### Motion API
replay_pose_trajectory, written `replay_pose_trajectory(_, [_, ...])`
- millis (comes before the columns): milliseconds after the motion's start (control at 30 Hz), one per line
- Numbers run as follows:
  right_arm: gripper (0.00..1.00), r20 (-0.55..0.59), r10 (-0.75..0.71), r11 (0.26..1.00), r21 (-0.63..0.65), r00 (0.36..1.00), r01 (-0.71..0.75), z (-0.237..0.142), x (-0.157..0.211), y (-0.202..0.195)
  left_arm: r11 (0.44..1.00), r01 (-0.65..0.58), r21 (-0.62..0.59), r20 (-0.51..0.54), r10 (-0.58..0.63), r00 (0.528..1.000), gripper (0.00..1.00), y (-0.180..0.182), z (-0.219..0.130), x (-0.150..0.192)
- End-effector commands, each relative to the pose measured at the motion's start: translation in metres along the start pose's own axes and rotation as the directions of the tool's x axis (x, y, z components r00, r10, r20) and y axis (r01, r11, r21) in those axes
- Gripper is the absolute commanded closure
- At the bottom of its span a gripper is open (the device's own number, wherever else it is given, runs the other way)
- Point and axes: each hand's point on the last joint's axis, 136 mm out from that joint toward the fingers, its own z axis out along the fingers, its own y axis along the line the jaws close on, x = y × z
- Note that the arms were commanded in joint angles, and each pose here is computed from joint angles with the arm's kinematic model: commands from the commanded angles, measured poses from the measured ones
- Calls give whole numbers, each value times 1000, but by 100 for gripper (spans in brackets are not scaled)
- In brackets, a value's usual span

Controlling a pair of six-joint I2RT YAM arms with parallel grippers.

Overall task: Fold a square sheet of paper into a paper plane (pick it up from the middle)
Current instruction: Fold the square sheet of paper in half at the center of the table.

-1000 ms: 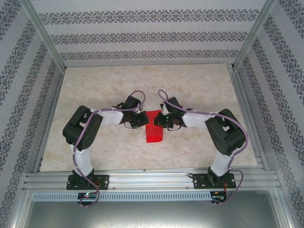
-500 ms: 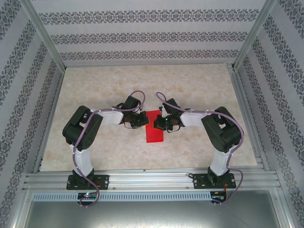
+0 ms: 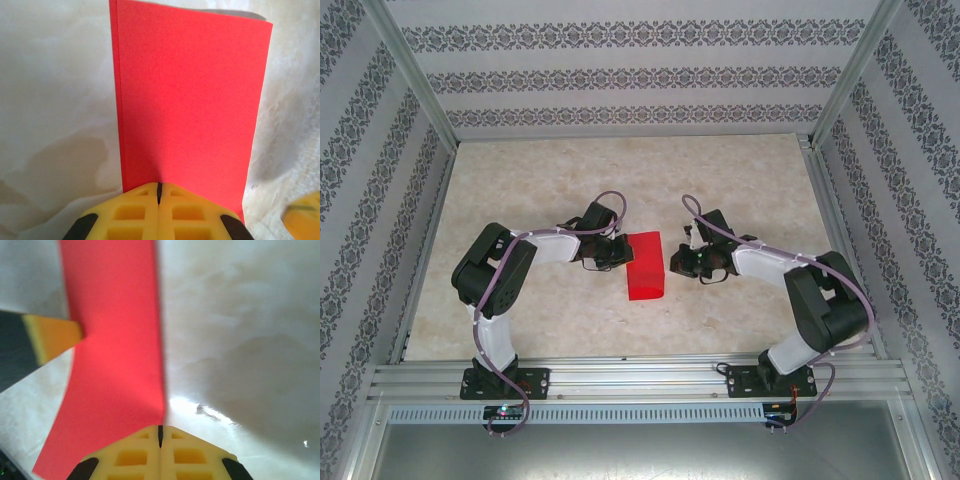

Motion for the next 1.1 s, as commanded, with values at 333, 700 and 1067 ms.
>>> replay_pose_trajectory(333, [100, -114, -83, 995, -65, 990, 75, 42, 20, 43, 879, 88, -470, -154, -179, 972, 100, 133, 0, 78])
replay_pose_trajectory(700, [100, -187, -52, 998, 22, 981, 57, 48, 56, -6, 868, 95, -488, -143, -186, 972, 100, 136, -1, 78])
replay_pose_trajectory(1067, [100, -218, 21, 998, 62, 976, -8, 17, 100, -56, 867, 100, -487, -140, -190, 972, 100, 137, -1, 78])
